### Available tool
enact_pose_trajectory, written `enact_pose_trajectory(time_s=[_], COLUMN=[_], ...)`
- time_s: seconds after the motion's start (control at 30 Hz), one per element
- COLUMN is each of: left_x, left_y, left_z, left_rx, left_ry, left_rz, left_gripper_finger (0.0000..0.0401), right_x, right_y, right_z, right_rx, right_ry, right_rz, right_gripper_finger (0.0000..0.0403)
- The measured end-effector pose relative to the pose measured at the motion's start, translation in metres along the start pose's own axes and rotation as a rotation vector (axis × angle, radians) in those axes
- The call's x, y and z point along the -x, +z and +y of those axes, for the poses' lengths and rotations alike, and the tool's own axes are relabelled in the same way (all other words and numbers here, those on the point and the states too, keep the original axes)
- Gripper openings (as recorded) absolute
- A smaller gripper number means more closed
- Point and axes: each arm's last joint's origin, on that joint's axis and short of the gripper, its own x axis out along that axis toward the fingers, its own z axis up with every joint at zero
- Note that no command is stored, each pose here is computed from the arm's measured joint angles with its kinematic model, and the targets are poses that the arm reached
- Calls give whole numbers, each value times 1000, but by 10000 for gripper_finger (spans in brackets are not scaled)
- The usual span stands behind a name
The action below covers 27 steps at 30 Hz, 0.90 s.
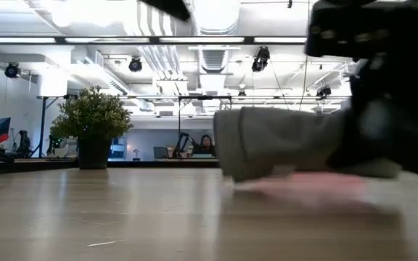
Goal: Roll microfiber towels into tight, uniform cylinder then place into a basket
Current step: Put the rolled gray microfiber cloth into the pink bin
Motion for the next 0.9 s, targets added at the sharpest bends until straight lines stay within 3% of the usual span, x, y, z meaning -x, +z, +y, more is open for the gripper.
enact_pose_trajectory(time_s=[0.13, 0.3, 0.43, 0.6, 0.7, 0.9], left_x=[25, 25, 26, 40, 41, 41], left_y=[-13, -38, -52, -61, -67, -75], left_z=[-4, -7, 5, 28, 29, 27], left_rx=[73, 129, 135, 247, 299, 275], left_ry=[145, 169, 234, 267, 215, 158], left_rz=[-230, -477, -615, -728, -754, -771], left_gripper_finger=[207, 207, 207, 207, 207, 207], right_x=[-14, -22, -31, -54, -72, -114], right_y=[4, 15, 28, 37, 38, 39], right_z=[-22, -65, -111, -176, -213, -277], right_rx=[-152, -298, -468, -740, -895, -1103], right_ry=[-60, -97, -85, -64, -55, 27], right_rz=[-14, -73, -142, -185, -209, -223], right_gripper_finger=[30, 32, 32, 33, 33, 33])
